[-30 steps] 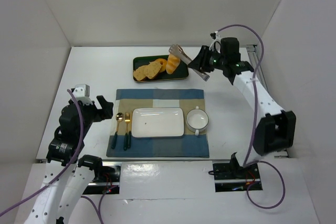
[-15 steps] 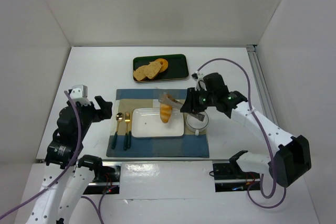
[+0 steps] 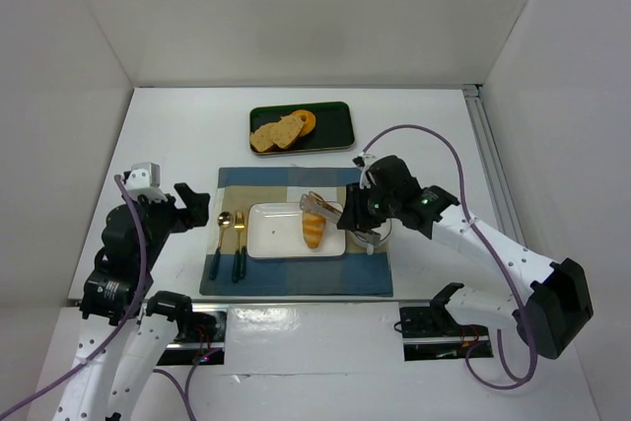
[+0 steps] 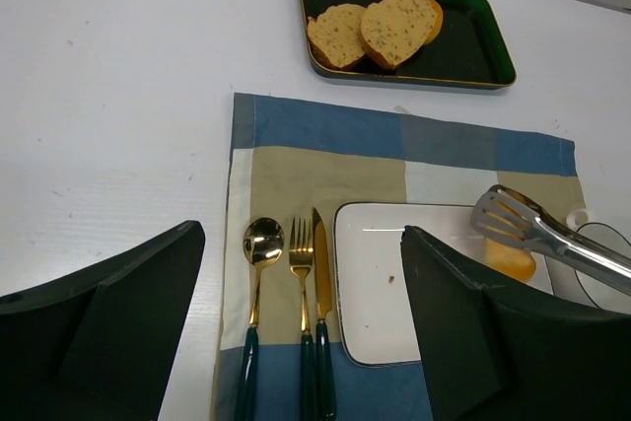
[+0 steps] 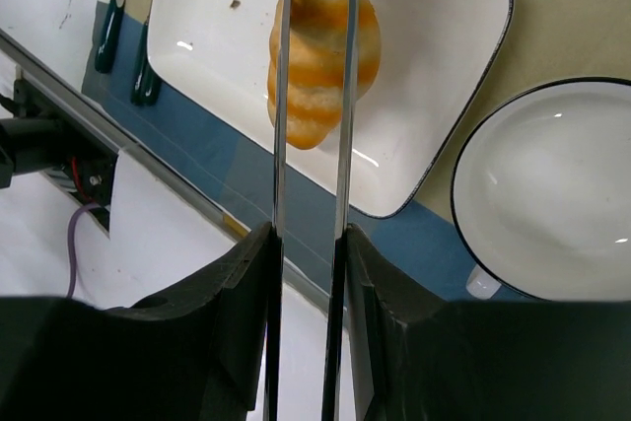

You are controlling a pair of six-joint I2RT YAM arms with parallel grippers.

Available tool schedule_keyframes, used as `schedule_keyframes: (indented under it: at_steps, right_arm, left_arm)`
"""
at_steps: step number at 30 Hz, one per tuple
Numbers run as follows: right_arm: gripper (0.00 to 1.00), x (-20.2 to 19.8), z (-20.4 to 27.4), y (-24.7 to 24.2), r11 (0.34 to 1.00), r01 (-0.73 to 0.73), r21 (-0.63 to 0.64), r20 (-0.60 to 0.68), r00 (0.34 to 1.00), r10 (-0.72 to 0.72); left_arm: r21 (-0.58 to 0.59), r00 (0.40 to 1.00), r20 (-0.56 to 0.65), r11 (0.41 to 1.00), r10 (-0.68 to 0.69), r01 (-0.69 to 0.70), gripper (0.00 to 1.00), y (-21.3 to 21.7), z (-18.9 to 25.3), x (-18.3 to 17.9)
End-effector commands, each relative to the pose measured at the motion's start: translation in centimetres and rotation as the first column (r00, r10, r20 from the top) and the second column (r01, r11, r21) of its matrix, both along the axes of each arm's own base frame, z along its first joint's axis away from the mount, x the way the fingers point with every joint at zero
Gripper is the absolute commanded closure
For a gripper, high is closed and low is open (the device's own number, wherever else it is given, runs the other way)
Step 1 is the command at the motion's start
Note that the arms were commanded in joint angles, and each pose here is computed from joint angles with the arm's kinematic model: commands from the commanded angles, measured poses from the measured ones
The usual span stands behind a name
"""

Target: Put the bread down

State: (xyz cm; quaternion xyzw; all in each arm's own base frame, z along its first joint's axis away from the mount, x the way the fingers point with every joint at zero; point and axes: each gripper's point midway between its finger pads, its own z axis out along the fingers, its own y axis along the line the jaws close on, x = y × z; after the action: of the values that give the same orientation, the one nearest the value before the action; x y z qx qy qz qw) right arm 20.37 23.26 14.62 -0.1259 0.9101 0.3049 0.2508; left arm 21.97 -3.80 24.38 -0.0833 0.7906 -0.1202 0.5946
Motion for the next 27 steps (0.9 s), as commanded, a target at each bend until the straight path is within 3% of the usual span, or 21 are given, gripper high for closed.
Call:
schedule_keyframes:
  at_steps: [1,11,20,27]
  right_arm:
    - [0.69,0.3,1.5,0.5,0.999,0.026,0.035,0.056,0.998,-0.028]
    - [0.68,-0.1,0.2,1.0,1.0,0.018,0.01,0.034,0.999,-0.018]
    - [0.53,-0.1,-1.0,1.2,0.999,0.038,0.01,0.004,0.999,-0.038]
    - [0.46,0.0,-1.5,1.3,0.999,0.044,0.015,0.0,0.999,-0.044]
  left_arm:
    - [-0.022,0.998,0.065,1.0,-0.011,0.012,0.06,-0.2,2.4,-0.4]
    - [-0.03,0.998,0.055,0.999,-0.009,0.01,0.06,-0.3,2.0,-0.3]
    - [-0.03,0.998,0.055,0.999,-0.009,0.01,0.06,-0.3,2.0,-0.3]
    - [-0.03,0.998,0.055,0.999,-0.009,0.01,0.06,-0.3,2.0,-0.3]
